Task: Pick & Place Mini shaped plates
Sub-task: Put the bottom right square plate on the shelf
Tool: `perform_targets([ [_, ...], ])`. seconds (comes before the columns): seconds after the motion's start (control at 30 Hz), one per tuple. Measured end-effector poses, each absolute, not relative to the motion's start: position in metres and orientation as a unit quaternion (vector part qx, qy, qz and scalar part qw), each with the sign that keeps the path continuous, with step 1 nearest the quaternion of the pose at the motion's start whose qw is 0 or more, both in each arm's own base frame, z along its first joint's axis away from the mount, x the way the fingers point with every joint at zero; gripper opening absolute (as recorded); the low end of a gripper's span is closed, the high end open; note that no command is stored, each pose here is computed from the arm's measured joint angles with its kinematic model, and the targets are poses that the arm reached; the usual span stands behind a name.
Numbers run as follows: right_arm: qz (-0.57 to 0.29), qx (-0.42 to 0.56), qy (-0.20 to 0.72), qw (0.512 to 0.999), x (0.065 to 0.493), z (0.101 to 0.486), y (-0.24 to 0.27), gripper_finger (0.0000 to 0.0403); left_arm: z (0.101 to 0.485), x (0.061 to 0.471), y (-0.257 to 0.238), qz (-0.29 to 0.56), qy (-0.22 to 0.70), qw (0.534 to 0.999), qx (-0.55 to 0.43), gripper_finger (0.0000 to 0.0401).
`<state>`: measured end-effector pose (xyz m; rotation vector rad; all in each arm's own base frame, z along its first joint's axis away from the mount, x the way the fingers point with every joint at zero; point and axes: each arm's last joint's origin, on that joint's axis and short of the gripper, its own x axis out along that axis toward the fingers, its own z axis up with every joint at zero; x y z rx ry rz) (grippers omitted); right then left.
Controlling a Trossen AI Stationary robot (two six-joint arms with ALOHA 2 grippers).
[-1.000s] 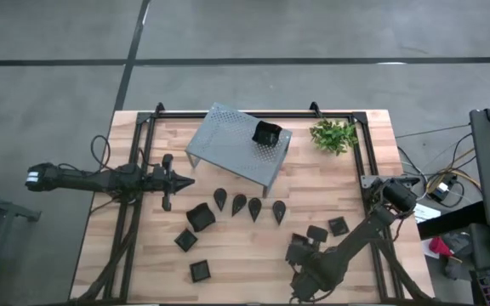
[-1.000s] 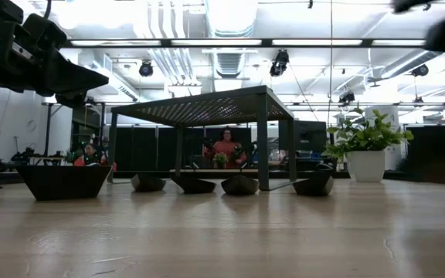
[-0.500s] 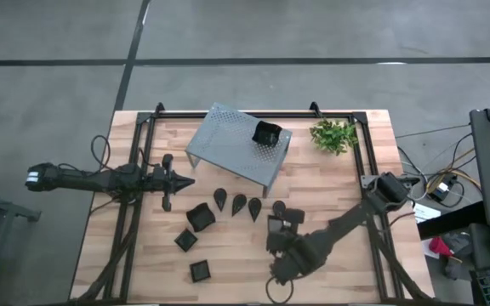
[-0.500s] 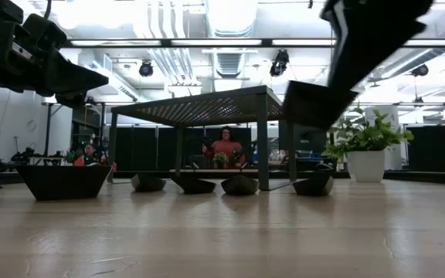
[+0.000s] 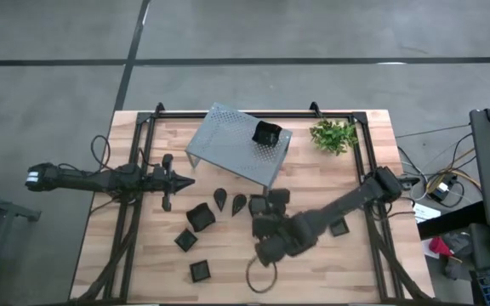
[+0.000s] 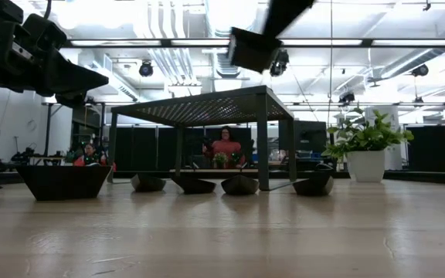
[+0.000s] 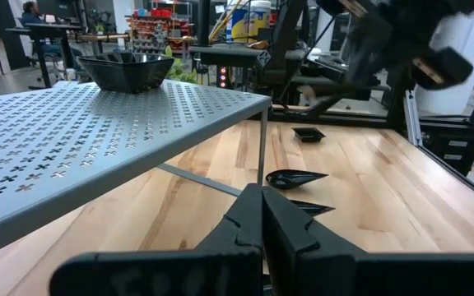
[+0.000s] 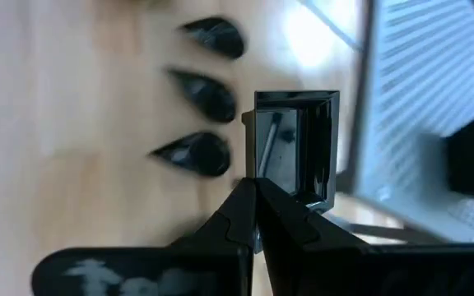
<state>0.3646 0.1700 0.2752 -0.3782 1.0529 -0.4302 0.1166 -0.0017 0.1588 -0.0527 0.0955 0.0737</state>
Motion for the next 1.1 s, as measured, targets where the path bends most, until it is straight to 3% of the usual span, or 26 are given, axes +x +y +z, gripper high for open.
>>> perform_targets([
  [0.3,-0.252,-0.121,0.47,0.837,0.392,0.308,0.114,0.0011,0.159,0.117,-0.002,0.037,0.048,0.998,-0.026,0.0],
  [0.57,-0.245,-0.066,0.498,0.829,0.402,0.312,0.074,0.0011,0.159,0.117,-0.002,0.037,0.048,0.998,-0.026,0.0],
  [1.1,-0.299,-0.034,0.531,0.792,0.395,0.307,0.053,0.0011,0.159,0.117,-0.002,0.037,0.048,0.998,-0.026,0.0],
])
